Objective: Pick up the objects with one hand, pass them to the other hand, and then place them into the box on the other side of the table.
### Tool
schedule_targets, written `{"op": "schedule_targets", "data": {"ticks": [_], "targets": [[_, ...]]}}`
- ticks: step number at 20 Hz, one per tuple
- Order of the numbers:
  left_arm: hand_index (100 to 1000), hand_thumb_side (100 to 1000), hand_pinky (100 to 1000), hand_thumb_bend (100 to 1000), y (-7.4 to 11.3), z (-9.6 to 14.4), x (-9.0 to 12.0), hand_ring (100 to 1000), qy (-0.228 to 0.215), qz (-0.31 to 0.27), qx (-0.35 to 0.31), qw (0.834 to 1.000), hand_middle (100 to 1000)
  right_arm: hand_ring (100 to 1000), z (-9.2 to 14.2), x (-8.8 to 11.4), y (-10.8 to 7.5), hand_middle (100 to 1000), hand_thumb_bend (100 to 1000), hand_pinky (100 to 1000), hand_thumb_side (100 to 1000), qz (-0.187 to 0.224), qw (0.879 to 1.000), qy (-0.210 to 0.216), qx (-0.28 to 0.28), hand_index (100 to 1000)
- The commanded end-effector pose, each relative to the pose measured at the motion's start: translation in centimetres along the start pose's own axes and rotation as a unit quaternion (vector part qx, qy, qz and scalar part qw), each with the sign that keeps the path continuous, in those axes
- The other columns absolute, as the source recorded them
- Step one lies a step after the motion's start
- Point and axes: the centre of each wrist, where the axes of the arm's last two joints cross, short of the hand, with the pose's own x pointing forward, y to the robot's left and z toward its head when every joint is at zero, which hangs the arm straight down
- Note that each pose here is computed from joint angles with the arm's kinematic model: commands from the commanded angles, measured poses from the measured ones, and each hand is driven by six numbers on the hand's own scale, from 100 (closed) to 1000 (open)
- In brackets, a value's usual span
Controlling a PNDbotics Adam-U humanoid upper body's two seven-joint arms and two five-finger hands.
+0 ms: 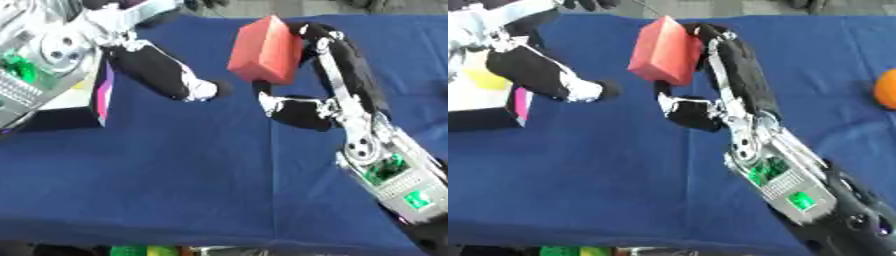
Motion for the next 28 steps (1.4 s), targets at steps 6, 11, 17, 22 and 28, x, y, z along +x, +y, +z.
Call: {"op": "schedule_targets", "data": {"ticks": [6,11,17,22,28], "targets": [[918,421,844,401,0.4,-0.1,0.8,828,-0.007,-0.001,0.013,1.000,815,562,0.1,0.8,-0.2,401,100,785,100,0.004,0.999,-0.046,0.011,550],[909,419,841,379,0.1,-0.3,1.1,828,-0.008,0.005,0.004,1.000,817,560,0.0,1.0,-0.1,400,100,785,100,0.002,0.998,-0.063,0.016,549],[894,406,827,313,-0.6,-0.4,1.1,813,0.003,0.013,-0.023,1.000,785,561,0.0,1.0,-0.2,400,100,786,100,-0.004,0.996,-0.082,0.018,550],[861,360,805,271,-0.8,-0.4,1.3,779,0.005,0.016,-0.035,0.999,719,560,-0.1,1.1,-0.2,400,100,785,100,-0.006,0.996,-0.091,0.020,549],[814,270,788,228,-1.1,-0.5,1.5,756,0.004,0.014,-0.041,0.999,675,558,-0.1,1.2,-0.2,400,100,784,100,-0.009,0.995,-0.098,0.025,549]]}}
